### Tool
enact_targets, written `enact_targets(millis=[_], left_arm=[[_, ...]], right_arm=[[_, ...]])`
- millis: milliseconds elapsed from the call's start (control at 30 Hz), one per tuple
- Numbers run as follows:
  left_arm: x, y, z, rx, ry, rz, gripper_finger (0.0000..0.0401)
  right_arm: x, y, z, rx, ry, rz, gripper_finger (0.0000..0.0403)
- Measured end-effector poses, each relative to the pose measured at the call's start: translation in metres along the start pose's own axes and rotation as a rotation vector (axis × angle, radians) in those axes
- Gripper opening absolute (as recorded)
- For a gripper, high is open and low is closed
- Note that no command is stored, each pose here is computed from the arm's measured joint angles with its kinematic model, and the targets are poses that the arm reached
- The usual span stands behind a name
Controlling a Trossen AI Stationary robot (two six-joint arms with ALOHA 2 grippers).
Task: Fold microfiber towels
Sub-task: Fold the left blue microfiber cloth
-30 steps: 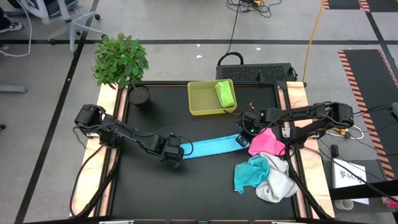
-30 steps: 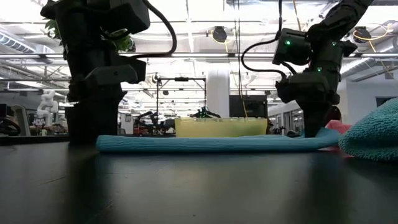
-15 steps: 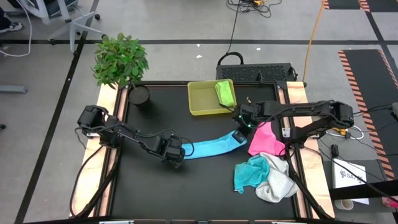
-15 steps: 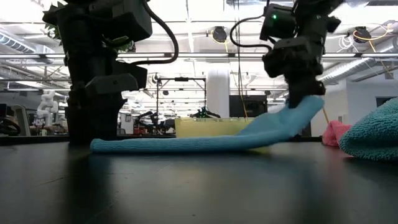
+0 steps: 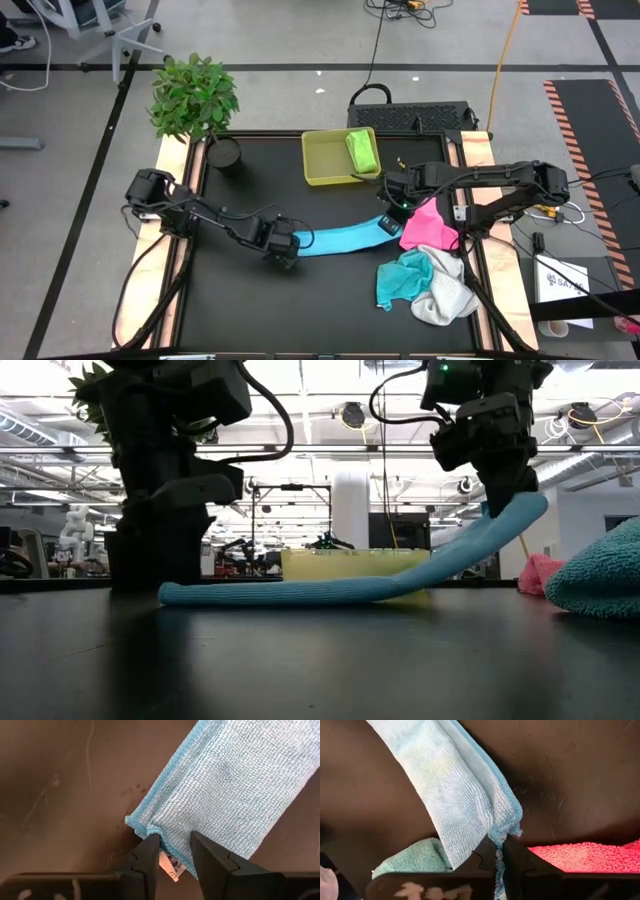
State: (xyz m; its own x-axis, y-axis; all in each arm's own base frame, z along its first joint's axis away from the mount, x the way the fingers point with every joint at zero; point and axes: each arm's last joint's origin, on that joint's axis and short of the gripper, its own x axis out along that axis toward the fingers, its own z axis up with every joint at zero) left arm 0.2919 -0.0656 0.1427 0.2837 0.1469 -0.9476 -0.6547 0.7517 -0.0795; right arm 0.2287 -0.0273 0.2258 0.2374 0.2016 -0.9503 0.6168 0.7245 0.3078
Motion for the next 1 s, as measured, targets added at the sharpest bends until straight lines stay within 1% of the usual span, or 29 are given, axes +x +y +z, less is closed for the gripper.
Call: enact_targets(millis=[167, 300, 467, 600, 667, 900, 1000], left_arm=[[0.001, 0.001, 0.007, -0.007, -0.028, -0.014, 0.0115], [0.002, 0.003, 0.010, -0.001, -0.036, -0.008, 0.0115], [0.002, 0.001, 0.017, -0.002, -0.085, -0.048, 0.0115], [0.003, 0.000, 0.022, -0.005, -0.126, -0.063, 0.0115], [0.003, 0.001, 0.025, -0.005, -0.143, -0.064, 0.0115], [0.002, -0.001, 0.041, -0.018, -0.241, -0.133, 0.0115], [0.003, 0.001, 0.044, -0.018, -0.253, -0.127, 0.0115]], right_arm=[[0.000, 0.000, 0.000, 0.040, -0.004, 0.004, 0.0000], [-0.003, 0.004, 0.004, 0.059, -0.036, 0.031, 0.0000], [-0.016, 0.017, 0.019, 0.029, -0.164, 0.125, 0.0000], [-0.027, 0.030, 0.032, -0.012, -0.282, 0.253, 0.0000], [-0.029, 0.034, 0.036, -0.011, -0.314, 0.305, 0.0000], [-0.025, 0.041, 0.044, -0.001, -0.359, 0.346, 0.0000], [-0.020, 0.046, 0.050, -0.008, -0.376, 0.372, 0.0000]])
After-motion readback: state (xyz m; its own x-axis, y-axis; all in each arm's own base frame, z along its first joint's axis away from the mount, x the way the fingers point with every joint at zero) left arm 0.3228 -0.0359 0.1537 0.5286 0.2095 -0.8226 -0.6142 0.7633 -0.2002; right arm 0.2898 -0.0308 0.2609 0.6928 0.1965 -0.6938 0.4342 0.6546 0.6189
